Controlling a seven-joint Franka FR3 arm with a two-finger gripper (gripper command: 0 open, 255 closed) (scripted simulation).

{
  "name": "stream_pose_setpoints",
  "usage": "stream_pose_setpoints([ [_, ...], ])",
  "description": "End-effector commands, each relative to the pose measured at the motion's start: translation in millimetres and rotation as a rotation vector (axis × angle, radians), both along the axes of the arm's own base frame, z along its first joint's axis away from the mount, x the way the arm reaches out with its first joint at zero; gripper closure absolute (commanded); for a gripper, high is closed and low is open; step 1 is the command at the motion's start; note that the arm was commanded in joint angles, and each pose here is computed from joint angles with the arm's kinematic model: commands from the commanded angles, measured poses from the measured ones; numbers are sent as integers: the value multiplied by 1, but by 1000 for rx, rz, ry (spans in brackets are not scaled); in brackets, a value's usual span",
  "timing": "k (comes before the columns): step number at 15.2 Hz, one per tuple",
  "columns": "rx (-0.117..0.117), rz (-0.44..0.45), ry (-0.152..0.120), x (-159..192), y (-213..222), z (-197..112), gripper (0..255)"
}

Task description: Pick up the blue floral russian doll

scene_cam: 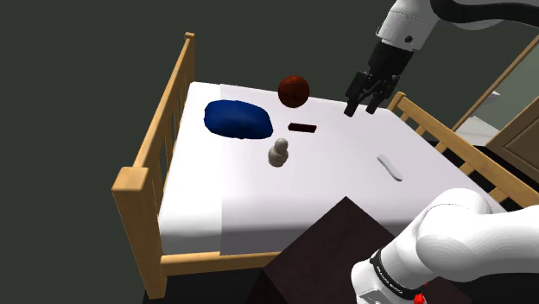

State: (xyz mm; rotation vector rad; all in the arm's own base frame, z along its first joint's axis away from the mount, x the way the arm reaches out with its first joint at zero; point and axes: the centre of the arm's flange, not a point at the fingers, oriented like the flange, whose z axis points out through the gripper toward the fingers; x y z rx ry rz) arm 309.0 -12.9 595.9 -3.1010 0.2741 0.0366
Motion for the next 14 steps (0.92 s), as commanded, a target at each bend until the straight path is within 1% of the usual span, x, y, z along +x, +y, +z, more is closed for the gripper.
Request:
stream_pose_setpoints([
  [1,0,0,0,0,0,0,0],
  [14,16,-17,15,114,-65,-114,0],
])
